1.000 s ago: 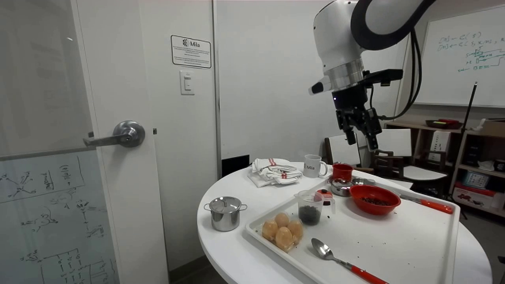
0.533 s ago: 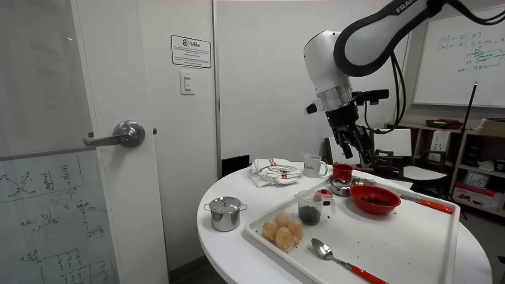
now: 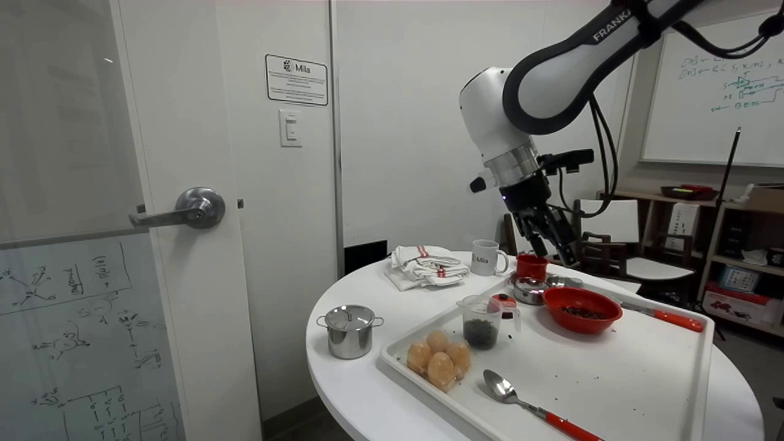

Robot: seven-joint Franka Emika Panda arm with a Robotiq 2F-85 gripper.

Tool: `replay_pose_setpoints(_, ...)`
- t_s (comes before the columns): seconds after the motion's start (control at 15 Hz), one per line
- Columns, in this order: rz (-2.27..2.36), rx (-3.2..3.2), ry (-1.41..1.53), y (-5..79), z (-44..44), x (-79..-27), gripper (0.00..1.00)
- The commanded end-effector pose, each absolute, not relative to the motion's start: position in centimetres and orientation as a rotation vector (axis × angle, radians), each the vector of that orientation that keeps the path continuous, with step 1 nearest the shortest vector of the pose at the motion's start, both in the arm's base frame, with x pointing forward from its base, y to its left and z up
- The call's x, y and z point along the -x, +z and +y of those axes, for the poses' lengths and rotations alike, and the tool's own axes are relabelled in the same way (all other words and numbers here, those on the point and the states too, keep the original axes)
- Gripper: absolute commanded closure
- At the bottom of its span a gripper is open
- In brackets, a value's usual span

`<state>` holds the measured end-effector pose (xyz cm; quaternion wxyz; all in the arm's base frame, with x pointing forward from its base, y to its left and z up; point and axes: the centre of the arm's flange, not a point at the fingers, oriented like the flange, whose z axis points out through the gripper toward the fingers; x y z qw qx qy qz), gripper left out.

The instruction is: Pick up the jug and pour some of its contents into the red bowl

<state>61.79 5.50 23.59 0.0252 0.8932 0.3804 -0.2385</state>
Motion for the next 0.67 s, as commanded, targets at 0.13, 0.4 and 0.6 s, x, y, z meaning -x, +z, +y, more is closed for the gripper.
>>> replay_pose_setpoints(0.13, 1.074, -2.807, -0.646, 20.8, 5.8, -64.8, 0.0)
replay_pose_setpoints(0.4, 0.883, -2.865, -0.485, 20.5, 4.9, -65.5, 0.0)
replay_pose_setpoints(0.6, 0.786, -2.857, -0.415, 21.0, 3.6, -65.8, 0.0)
